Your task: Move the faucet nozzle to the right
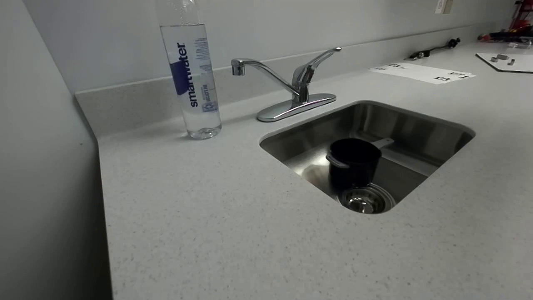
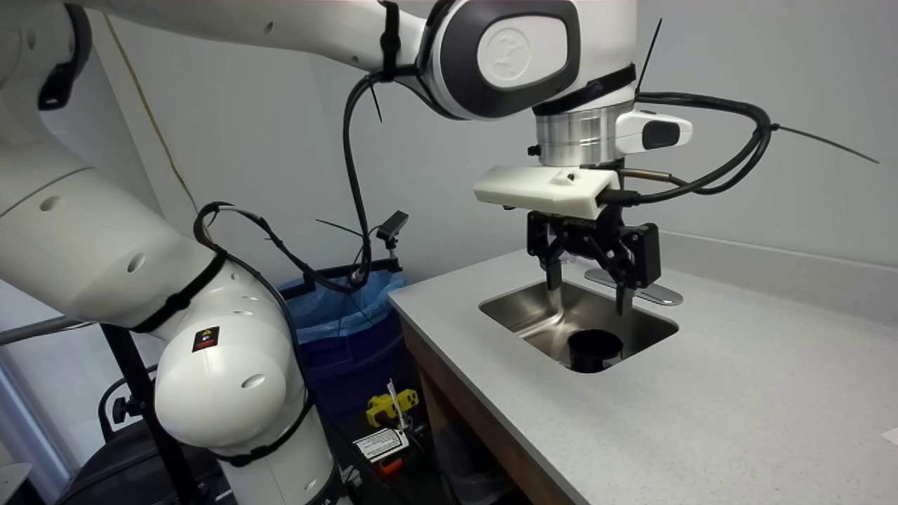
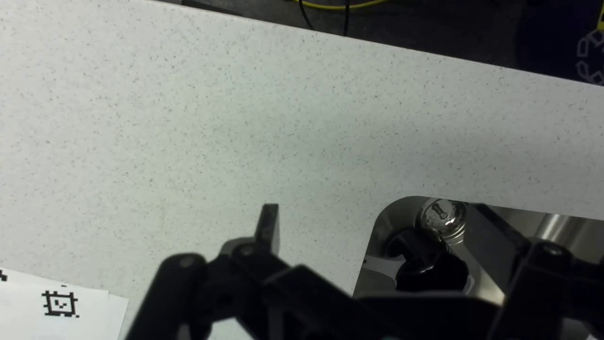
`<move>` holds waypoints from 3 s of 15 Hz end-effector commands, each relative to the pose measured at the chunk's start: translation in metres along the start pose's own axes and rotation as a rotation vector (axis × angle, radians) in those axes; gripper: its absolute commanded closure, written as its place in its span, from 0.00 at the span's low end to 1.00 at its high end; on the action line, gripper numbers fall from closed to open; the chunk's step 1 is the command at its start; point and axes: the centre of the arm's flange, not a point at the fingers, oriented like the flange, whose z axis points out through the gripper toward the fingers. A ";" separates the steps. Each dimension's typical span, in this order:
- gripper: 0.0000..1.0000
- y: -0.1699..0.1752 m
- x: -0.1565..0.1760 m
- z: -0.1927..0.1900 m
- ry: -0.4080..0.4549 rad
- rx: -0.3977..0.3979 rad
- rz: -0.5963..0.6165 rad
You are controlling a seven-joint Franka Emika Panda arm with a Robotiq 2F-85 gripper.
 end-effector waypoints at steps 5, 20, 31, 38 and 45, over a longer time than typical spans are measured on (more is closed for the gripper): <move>0.00 -0.052 0.076 0.002 0.065 -0.014 -0.099; 0.00 -0.141 0.206 0.012 0.146 0.078 -0.149; 0.00 -0.141 0.205 0.014 0.149 0.076 -0.151; 0.00 -0.177 0.245 0.015 0.206 0.076 -0.180; 0.00 -0.229 0.305 0.039 0.302 0.078 -0.176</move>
